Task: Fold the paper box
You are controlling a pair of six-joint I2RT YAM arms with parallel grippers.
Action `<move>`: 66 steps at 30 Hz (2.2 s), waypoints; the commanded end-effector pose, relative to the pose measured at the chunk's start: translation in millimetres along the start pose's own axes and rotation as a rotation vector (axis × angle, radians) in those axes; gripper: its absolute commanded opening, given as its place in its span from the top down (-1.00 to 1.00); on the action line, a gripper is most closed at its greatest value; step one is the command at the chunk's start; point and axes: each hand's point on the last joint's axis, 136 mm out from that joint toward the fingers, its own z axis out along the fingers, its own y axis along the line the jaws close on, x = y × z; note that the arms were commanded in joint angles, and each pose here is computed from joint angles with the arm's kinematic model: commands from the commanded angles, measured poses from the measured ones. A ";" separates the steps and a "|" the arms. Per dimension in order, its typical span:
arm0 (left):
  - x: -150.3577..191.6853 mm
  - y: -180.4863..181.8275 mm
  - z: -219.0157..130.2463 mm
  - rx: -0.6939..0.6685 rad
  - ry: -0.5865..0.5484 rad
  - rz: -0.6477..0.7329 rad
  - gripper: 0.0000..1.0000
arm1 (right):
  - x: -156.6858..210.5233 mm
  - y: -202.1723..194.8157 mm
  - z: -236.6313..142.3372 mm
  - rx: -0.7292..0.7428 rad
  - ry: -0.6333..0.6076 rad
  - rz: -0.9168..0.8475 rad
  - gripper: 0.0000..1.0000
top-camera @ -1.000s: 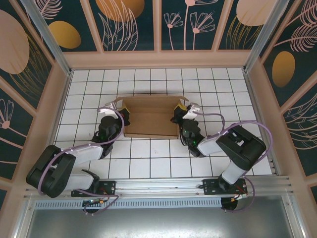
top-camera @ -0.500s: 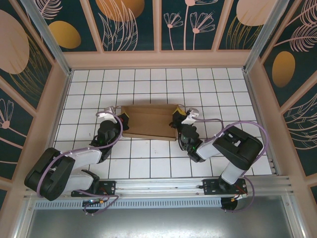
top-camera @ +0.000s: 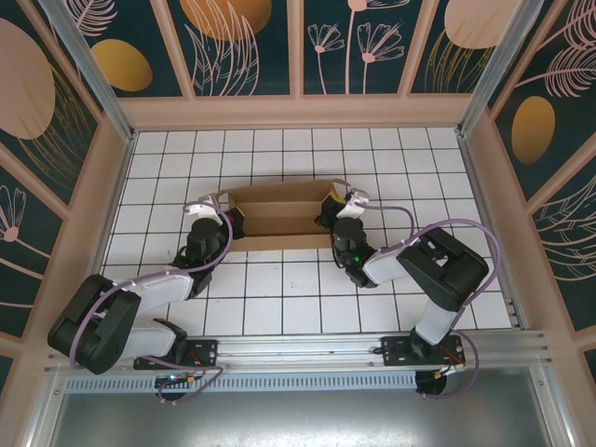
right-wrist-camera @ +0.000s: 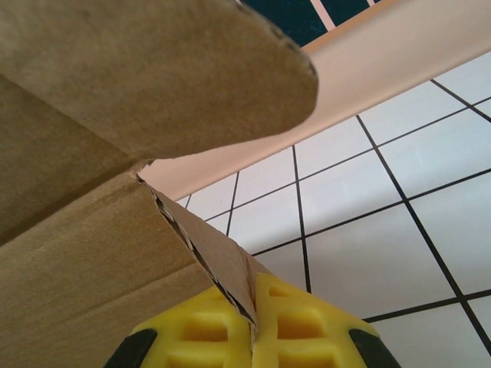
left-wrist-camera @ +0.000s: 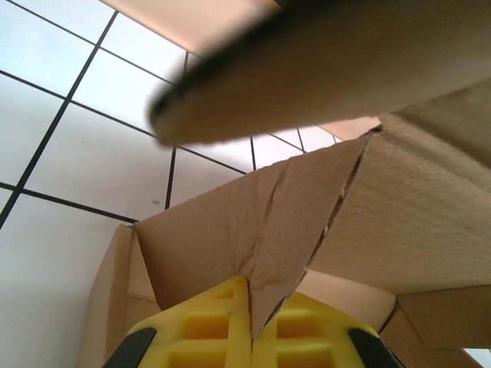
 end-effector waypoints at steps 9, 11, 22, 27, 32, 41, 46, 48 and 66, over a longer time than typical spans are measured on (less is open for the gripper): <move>54.7 16.8 -1.9 -0.063 0.232 0.038 1.00 | 106.5 -30.4 -27.1 -0.073 0.478 -0.131 1.00; 57.4 19.7 -5.4 -0.065 0.238 0.037 1.00 | 101.8 -28.3 -28.7 -0.105 0.488 -0.124 0.96; 75.0 26.9 -15.1 -0.026 0.262 0.011 1.00 | 93.9 -6.0 -46.8 -0.273 0.500 -0.166 0.50; 73.9 30.9 -17.1 -0.043 0.255 0.048 1.00 | 74.2 6.4 -59.2 -0.350 0.447 -0.177 0.01; 79.2 39.4 -16.1 -0.075 0.267 0.059 1.00 | 65.4 13.8 -68.7 -0.400 0.440 -0.205 -0.30; 78.5 40.3 -11.7 -0.081 0.257 0.068 1.00 | 46.4 15.7 -97.9 -0.477 0.388 -0.225 -0.54; 77.3 40.8 -10.5 -0.084 0.250 0.070 1.00 | 39.7 11.2 -108.7 -0.487 0.367 -0.237 -0.54; 76.4 39.1 -10.0 -0.079 0.247 0.070 1.00 | 40.7 10.5 -110.7 -0.492 0.375 -0.237 -0.55; 64.4 30.6 -2.2 -0.077 0.220 0.078 1.00 | 15.0 5.2 -143.2 -0.540 0.321 -0.073 -0.58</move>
